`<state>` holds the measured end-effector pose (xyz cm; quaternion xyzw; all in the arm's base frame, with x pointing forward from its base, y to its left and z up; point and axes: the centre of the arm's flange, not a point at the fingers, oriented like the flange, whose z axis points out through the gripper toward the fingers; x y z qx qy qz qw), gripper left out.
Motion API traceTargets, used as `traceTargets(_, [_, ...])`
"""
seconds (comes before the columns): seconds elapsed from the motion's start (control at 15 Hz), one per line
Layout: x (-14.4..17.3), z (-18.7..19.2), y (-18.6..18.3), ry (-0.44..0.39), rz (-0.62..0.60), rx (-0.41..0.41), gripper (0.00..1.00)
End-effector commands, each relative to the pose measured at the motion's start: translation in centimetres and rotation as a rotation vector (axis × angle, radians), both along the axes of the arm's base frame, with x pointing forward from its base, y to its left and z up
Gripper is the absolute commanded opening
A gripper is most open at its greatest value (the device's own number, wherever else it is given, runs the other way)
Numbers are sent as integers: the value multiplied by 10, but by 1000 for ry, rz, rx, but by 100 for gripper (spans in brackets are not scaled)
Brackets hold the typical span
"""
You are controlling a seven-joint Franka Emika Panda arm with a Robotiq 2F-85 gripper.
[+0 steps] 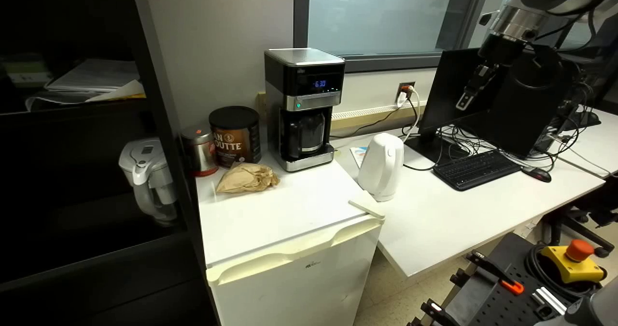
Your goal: Push the white button on the handle of the electric kettle
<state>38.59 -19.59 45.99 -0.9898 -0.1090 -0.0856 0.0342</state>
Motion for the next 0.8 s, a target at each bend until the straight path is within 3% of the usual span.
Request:
traceTargets(0.0, [0, 0, 0, 0, 0, 0, 100])
traceTargets(0.27, [3, -11, 5, 5, 23, -4, 100])
traceTargets(0.73, [20, -62, 32, -28, 58, -89, 100])
